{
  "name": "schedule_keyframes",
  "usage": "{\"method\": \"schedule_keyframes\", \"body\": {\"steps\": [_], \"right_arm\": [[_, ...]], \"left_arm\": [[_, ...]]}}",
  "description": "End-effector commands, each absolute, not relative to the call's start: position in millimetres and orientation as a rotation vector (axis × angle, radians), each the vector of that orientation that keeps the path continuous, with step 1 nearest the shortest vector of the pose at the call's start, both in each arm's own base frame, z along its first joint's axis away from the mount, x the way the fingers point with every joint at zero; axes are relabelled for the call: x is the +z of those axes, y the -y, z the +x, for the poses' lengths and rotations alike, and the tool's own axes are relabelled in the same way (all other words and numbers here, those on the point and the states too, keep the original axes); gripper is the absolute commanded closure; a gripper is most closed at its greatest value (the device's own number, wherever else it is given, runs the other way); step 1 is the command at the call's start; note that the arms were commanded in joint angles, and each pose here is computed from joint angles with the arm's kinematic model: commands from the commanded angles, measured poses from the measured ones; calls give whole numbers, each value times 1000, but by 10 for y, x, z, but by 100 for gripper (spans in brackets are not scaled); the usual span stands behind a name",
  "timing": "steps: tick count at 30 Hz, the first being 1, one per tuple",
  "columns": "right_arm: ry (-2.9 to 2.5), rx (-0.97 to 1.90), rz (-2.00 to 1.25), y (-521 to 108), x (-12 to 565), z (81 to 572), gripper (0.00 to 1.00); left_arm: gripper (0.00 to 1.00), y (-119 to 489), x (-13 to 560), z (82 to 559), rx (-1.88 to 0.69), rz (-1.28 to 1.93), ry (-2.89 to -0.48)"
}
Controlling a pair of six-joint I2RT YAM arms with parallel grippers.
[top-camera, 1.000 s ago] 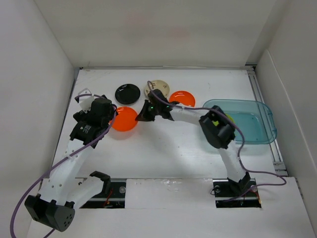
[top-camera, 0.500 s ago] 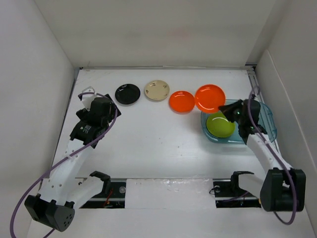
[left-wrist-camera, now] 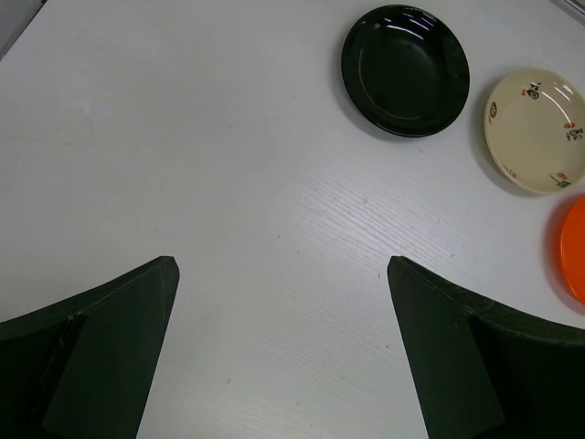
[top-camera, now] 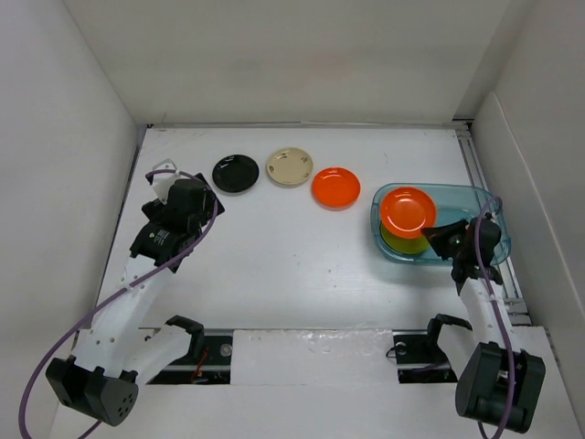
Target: Place the plates into the plastic bin on the countertop
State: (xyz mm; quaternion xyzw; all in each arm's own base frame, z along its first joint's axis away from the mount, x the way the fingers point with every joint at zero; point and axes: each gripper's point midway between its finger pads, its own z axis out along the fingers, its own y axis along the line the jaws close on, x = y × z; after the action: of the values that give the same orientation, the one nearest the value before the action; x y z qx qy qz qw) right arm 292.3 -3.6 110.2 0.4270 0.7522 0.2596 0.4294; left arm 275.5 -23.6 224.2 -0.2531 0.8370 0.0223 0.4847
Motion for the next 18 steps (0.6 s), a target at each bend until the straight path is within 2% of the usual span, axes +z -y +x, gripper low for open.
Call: {"method": "schedule_keyframes", "body": {"steps": [1, 5, 6, 8, 11, 12, 14, 18], "right_arm": [[-1886, 673, 1008, -3, 1157, 2941, 96], [-1914, 675, 1012, -35, 1094, 2876, 90], [-1905, 676, 1004, -38, 1131, 2864, 84], [-1901, 665, 1010, -30, 1172, 2834, 80], [-1855, 639, 995, 13, 1352, 2816, 49], [-1841, 631, 991, 21, 1427, 2792, 43], [-1821, 622, 984, 35, 1500, 2776, 41], [-1796, 667, 928, -49, 1733, 2724, 23]], "left_arm": [[0, 214, 2363, 2800, 49, -619, -1997], [0, 211, 2326, 2792, 55, -618, -2005], [0, 195, 2330, 2791, 64, -622, -2000], [0, 195, 2330, 2791, 64, -622, -2000], [0, 195, 2330, 2791, 64, -622, -2000], [0, 195, 2330, 2791, 64, -622, -2000], [0, 211, 2326, 2792, 55, -618, -2005], [0, 230, 2298, 2802, 52, -613, -2017]]}}
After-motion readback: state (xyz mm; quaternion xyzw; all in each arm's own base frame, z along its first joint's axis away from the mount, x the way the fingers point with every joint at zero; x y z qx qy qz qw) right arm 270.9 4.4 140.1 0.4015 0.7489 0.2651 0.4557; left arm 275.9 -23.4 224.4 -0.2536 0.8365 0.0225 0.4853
